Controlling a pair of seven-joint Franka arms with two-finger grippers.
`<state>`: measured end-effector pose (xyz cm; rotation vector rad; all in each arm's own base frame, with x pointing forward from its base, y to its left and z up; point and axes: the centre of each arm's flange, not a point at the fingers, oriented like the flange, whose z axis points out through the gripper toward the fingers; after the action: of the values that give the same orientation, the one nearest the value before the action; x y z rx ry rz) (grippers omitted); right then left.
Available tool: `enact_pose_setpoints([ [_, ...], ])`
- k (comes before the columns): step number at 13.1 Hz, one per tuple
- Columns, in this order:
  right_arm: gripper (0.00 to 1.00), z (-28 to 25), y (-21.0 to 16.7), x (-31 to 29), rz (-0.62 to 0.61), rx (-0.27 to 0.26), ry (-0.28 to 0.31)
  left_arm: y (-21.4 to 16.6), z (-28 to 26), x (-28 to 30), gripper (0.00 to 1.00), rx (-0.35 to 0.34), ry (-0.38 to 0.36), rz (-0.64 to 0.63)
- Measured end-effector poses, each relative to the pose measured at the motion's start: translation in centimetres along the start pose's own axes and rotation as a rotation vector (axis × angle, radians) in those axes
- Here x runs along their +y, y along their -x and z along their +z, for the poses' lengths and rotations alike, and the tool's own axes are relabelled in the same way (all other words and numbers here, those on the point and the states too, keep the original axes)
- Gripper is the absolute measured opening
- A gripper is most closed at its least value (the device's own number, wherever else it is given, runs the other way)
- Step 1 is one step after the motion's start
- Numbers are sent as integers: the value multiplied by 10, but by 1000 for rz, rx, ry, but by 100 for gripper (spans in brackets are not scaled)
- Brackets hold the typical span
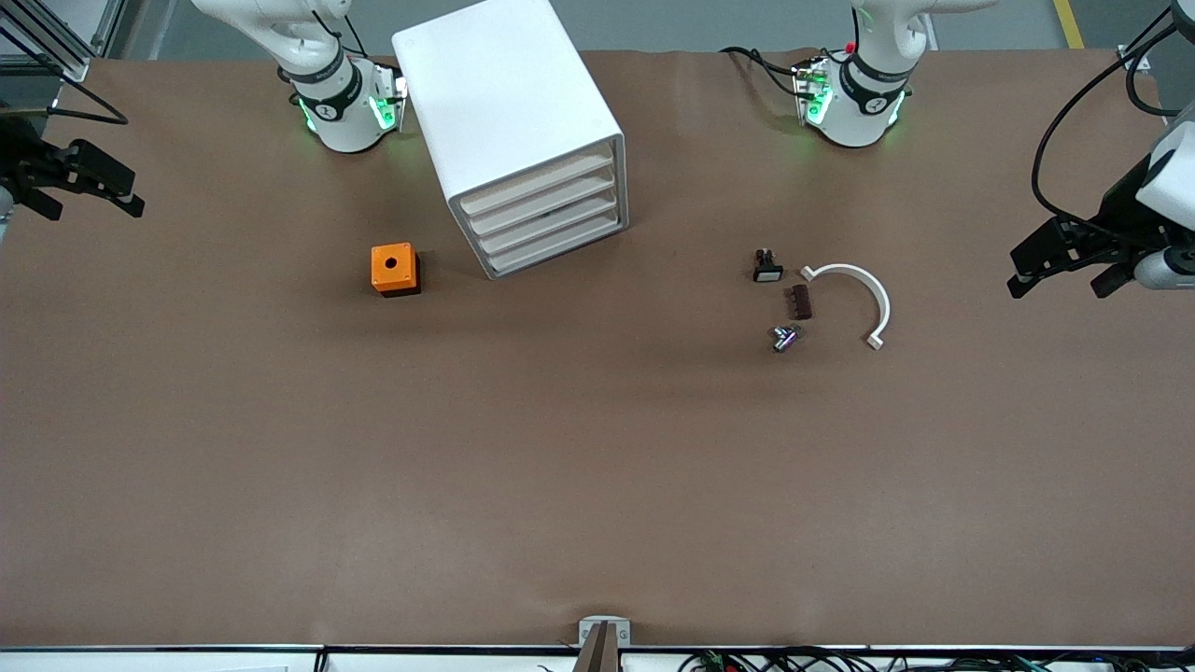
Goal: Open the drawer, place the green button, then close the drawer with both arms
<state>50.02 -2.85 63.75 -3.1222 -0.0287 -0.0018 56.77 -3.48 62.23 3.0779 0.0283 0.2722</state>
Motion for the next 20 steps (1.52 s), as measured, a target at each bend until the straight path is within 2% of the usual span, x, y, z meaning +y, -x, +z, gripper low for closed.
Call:
enact_pose_setpoints([
  [13, 100, 0, 0, 0, 0, -1, 0, 2, -11, 1, 100, -14, -1, 1],
  [16, 100, 0, 0, 0, 0, -1, 0, 6, -7, 0, 100, -56, -3, 1],
  [20, 100, 0, 0, 0, 0, -1, 0, 9, -5, 0, 100, -78, -5, 1],
])
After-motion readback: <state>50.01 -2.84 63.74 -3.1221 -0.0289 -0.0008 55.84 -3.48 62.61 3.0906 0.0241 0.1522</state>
